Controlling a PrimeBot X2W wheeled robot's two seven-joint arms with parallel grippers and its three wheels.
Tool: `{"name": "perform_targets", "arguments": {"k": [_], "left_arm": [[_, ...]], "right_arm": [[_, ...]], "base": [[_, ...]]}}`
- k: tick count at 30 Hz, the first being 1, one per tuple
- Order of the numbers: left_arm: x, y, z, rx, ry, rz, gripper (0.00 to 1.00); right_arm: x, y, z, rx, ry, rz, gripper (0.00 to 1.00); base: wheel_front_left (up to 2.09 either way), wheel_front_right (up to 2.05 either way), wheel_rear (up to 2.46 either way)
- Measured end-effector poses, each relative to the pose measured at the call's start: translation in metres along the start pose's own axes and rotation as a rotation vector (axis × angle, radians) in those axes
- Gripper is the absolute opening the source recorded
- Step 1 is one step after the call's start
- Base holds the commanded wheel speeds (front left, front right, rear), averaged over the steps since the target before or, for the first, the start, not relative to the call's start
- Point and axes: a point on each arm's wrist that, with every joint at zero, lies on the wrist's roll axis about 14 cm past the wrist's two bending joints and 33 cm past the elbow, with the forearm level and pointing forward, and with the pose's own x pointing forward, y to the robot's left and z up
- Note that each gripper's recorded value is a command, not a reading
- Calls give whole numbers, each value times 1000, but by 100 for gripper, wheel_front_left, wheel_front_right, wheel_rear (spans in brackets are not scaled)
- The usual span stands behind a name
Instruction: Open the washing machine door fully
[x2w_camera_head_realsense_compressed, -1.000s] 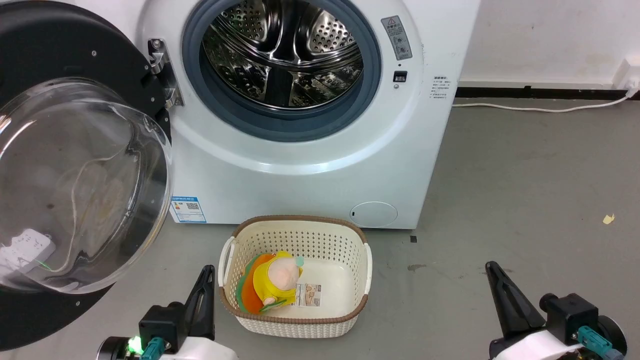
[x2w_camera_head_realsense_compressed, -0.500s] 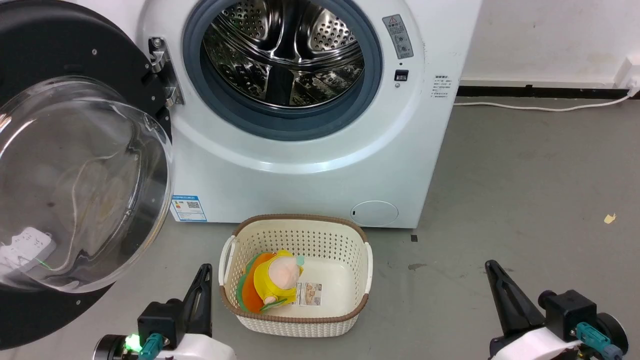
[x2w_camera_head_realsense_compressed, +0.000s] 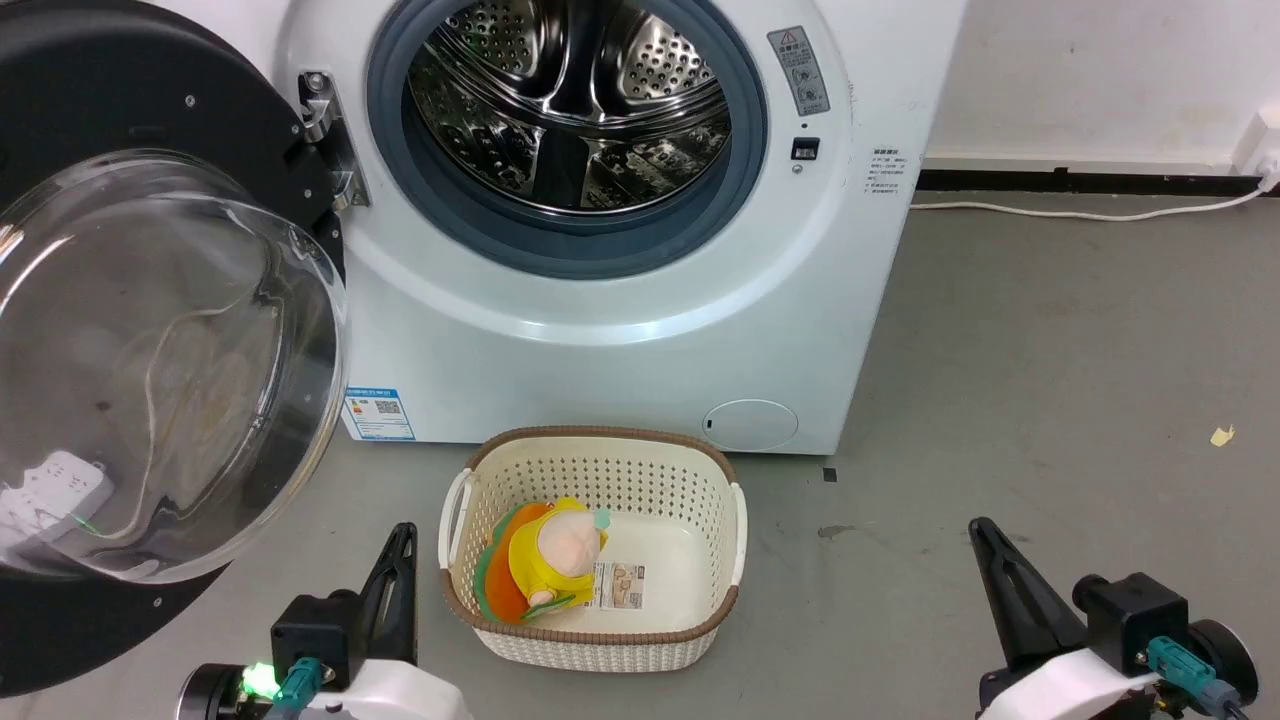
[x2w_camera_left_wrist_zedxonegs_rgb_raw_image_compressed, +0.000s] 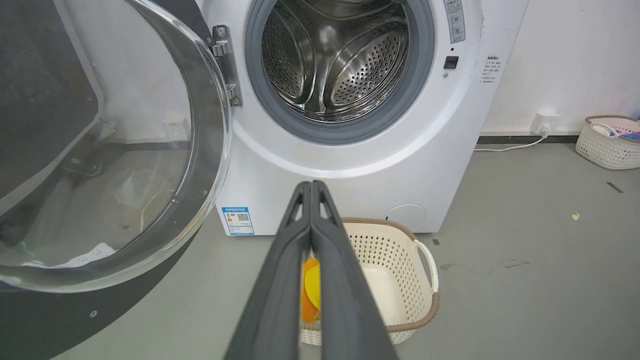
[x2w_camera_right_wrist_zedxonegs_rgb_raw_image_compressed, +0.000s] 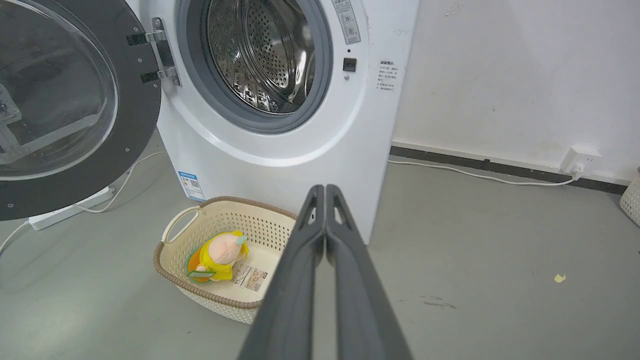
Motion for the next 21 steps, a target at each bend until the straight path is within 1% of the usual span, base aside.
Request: {"name": "perform_targets", "arguments": {"k": [21], "left_arm": [[4, 6, 3, 13, 18, 21, 0]], "right_arm": [[5, 1, 4, -20, 12, 5, 0]], "base": [[0, 0, 0]]}}
